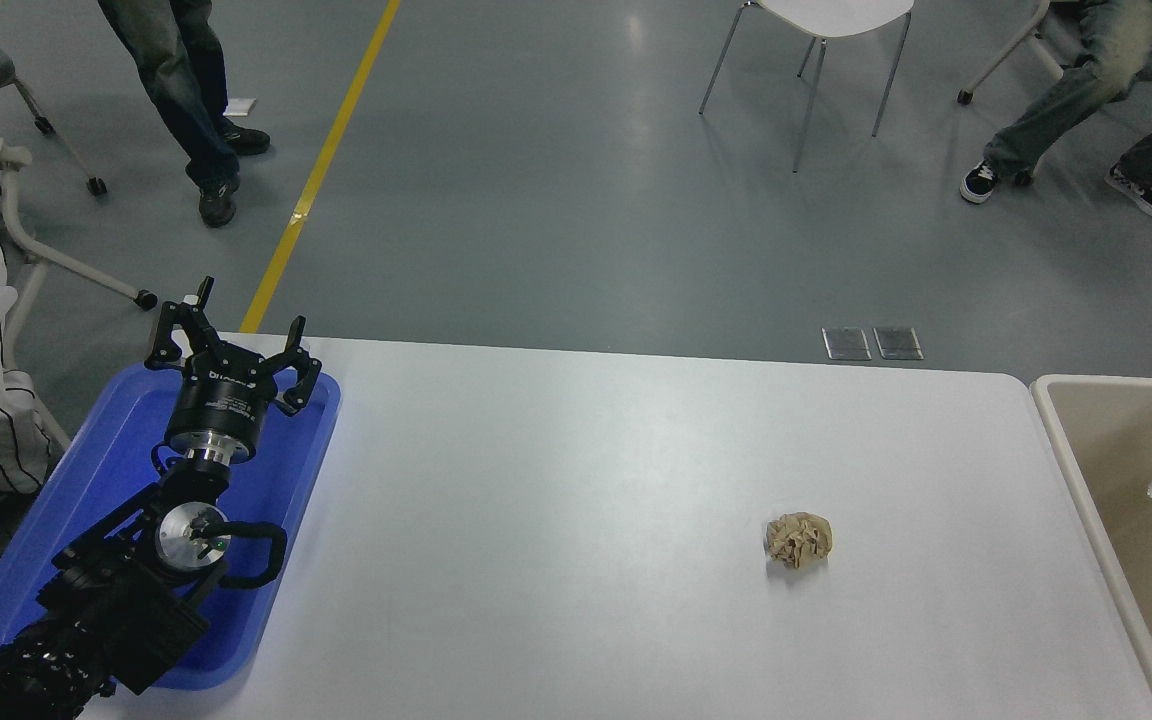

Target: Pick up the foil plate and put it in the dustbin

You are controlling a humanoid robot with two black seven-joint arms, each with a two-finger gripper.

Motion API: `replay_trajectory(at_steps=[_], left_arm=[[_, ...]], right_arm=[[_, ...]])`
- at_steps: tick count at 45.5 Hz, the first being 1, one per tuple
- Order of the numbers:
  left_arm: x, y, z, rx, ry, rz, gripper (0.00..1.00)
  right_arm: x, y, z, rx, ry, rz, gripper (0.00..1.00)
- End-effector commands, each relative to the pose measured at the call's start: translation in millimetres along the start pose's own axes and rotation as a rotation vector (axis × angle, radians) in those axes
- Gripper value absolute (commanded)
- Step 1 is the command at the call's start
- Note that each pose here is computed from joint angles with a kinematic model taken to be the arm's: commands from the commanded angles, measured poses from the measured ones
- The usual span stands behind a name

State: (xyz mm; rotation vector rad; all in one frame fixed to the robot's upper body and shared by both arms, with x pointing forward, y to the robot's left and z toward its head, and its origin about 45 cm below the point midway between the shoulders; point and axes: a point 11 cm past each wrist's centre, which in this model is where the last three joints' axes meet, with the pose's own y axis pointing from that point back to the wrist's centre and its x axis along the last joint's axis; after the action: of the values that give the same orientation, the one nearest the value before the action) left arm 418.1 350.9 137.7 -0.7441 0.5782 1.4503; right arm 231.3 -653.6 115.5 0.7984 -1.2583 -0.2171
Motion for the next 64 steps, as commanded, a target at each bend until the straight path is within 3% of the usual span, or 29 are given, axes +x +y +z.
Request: replay_trajectory(at_steps=[1, 6, 10, 15, 30, 40, 51, 64], left_arm=[[0, 0, 0, 0.000, 0.000, 0.000, 1.00], [0, 0, 0, 0.000, 0.000, 0.000, 1.00], [0, 0, 0, 0.000, 0.000, 0.000, 1.00], [0, 0, 0, 0.001, -0.001, 0.000, 1.00], [0, 0, 0, 0.000, 0.000, 0.000, 1.00], [0, 0, 0, 0.000, 0.000, 0.000, 1.00], [0, 0, 0, 0.000, 0.000, 0.000, 1.00], [0, 0, 0, 0.000, 0.000, 0.000, 1.00]], right_arm=[[-3, 0, -1, -0.002, 0.003, 0.008, 0.08], [4, 0, 0, 0.000, 0.001, 0.047, 0.68], [6, 0, -2, 0.004, -0.006, 0.089, 0.82], [8, 0, -2, 0.005, -0.010, 0.109, 0.88], [-2, 2, -18, 0.029, 0.007, 0.104, 0.89], [-9, 2, -23, 0.042, 0.012, 0.083, 0.98], [-8, 9, -32, 0.080, 0.029, 0.030, 0.99], [9, 44, -65, 0.227, 0.142, -0.055, 0.99]])
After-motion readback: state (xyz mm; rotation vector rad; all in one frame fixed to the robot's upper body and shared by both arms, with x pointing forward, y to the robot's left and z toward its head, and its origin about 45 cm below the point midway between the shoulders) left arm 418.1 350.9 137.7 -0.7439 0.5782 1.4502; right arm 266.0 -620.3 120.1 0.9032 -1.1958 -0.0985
